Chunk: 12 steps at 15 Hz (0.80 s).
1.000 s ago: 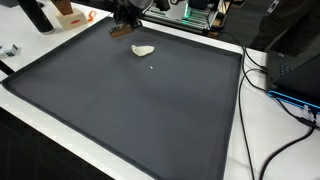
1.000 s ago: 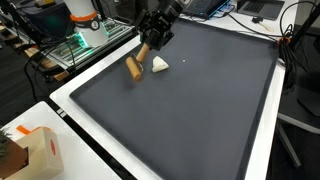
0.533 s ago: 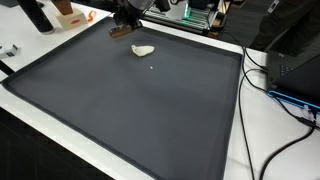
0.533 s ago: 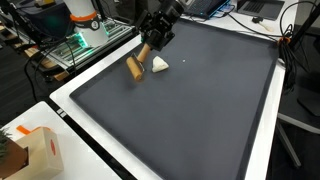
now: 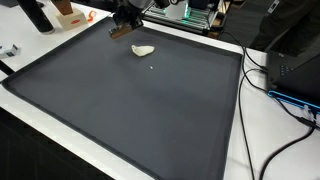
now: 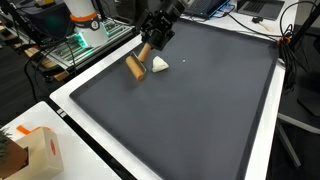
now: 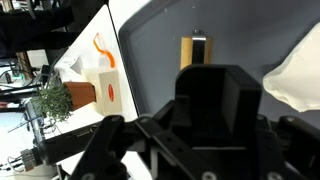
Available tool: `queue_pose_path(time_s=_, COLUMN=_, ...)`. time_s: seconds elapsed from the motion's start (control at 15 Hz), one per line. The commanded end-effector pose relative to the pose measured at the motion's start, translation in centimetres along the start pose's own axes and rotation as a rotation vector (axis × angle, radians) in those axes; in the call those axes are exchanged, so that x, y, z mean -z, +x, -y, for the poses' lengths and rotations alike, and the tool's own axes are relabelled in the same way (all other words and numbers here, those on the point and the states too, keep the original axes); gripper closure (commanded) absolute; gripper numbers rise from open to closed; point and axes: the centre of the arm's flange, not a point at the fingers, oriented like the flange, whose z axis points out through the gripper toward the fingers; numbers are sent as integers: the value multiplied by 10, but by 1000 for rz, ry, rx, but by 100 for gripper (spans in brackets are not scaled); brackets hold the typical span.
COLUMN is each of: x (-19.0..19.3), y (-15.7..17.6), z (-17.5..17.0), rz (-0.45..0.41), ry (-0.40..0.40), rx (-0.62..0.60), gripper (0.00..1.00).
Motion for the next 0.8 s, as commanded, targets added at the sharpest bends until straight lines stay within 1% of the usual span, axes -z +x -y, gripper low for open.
queue_pose_path(time_s=0.0, x=8, y=1, z=-17, rz=-20, ry=-1, rx=67, gripper=79)
queue_pose_path(time_s=0.4, x=17, y=2, z=-36, rz=-50, ry=37, rx=172, gripper=79)
queue_pose_path(time_s=0.53, x=21, y=3, z=-42, rz=-64, ry=65, rx=215, gripper=79)
queue_pose_path(time_s=0.73, x=27, y=6, z=-55, rz=-99, ry=134, rx=287, gripper=79)
